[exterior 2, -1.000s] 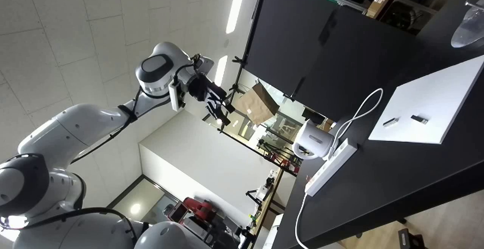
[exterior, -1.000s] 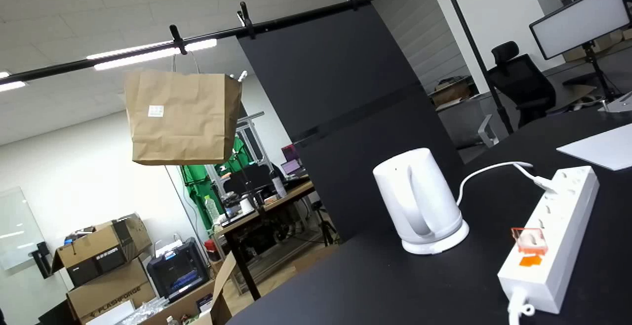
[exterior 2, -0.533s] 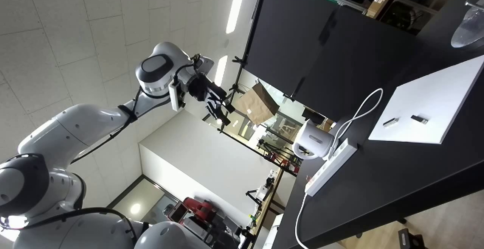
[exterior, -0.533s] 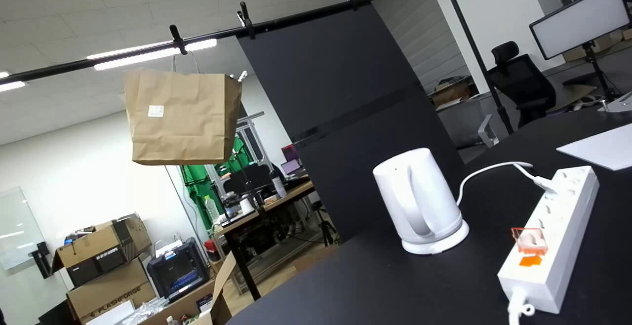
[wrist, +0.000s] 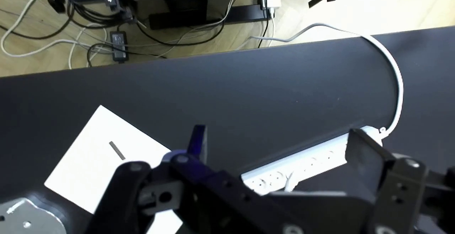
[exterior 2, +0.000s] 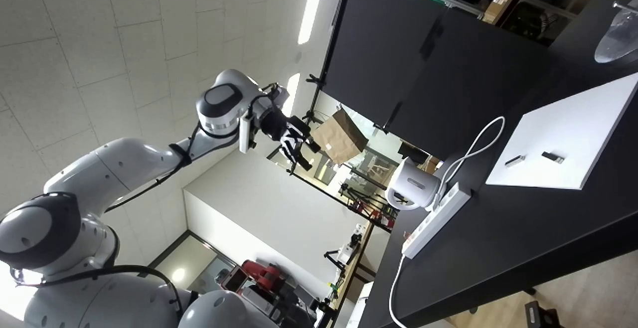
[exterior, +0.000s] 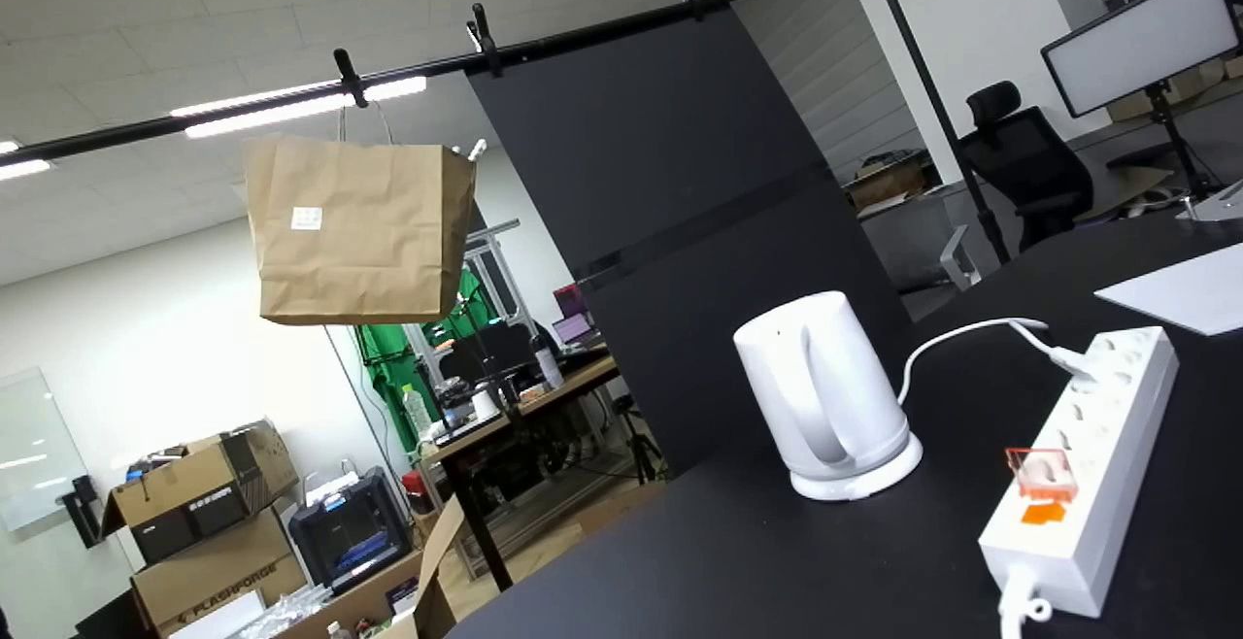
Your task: Turn on the extension cable
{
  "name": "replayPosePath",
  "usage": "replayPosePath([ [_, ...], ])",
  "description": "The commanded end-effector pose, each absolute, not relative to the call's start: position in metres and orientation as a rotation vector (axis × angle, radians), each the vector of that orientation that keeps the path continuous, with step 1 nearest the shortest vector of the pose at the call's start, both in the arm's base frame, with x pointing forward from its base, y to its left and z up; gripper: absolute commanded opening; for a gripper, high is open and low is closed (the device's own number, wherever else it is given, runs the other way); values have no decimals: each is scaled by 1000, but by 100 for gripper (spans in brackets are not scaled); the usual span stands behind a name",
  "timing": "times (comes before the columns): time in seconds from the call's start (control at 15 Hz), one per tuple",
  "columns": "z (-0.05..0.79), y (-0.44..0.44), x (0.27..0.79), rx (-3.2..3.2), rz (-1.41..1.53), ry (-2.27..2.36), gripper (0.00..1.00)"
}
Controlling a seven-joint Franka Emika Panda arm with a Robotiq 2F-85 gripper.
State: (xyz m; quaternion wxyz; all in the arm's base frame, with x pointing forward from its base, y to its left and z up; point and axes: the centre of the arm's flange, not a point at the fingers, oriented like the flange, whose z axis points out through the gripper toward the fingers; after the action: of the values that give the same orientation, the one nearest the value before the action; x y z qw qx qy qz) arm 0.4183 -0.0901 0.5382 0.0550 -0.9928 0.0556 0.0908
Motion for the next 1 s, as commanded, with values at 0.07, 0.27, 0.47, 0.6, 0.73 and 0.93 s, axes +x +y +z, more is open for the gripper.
replayPosePath([
  [0.07,498,3,472,-3068,238,10,100],
  [0.27,467,72,496,-3071,121,-93,100],
  [0.47,442,139,517,-3068,-8,-153,100],
  [0.6,429,174,528,-3065,-59,-171,100],
  [0.73,426,167,512,-3054,-44,-222,100],
  [0.93,415,176,514,-3051,-29,-241,100],
])
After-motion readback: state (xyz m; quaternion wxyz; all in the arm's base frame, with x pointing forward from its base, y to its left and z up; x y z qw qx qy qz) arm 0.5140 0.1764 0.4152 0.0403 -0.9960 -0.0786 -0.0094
